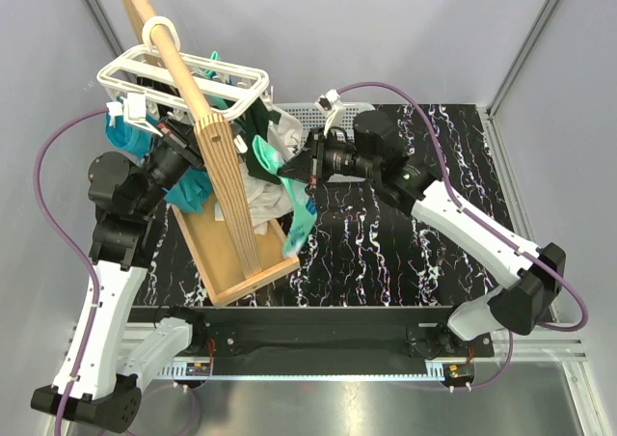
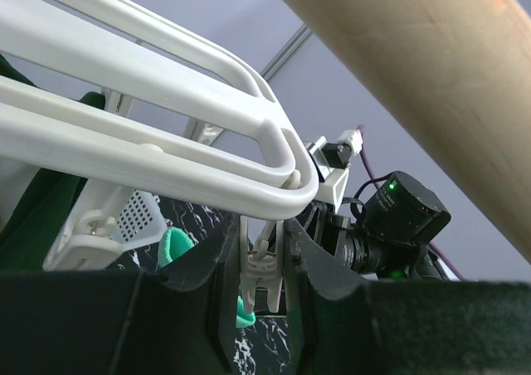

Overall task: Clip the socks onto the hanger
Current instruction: Clamp the sock onto the hanger.

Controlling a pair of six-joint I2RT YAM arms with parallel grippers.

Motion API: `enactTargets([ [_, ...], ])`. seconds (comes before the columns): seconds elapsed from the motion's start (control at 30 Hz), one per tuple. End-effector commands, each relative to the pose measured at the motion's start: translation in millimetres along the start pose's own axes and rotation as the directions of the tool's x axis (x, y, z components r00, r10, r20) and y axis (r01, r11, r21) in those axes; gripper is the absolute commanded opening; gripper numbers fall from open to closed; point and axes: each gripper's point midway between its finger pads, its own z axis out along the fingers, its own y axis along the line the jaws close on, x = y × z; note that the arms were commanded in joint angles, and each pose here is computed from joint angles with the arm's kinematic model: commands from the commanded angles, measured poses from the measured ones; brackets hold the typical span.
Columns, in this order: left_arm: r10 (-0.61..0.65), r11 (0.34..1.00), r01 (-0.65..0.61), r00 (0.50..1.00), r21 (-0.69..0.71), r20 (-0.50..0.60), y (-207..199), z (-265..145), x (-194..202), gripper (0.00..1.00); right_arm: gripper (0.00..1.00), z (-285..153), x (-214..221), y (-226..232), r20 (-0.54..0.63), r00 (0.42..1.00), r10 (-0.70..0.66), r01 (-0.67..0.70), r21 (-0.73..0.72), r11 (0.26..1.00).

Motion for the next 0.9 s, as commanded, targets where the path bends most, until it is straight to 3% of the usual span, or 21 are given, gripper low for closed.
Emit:
enactTargets([
  [0.0,0.01,0.999,-0.011,1.0,0.043,0.019,-16,-1,-10,0.0,0.0,1,-43,38,0.117,0.993,-0.008,0.019,-0.099,0.995],
  [0.87,0.005,1.0,-0.005,0.999,0.007,0.051,-9,-1,-14,0.0,0.0,20,-46,61,0.105,0.994,-0.025,0.04,-0.138,0.99],
])
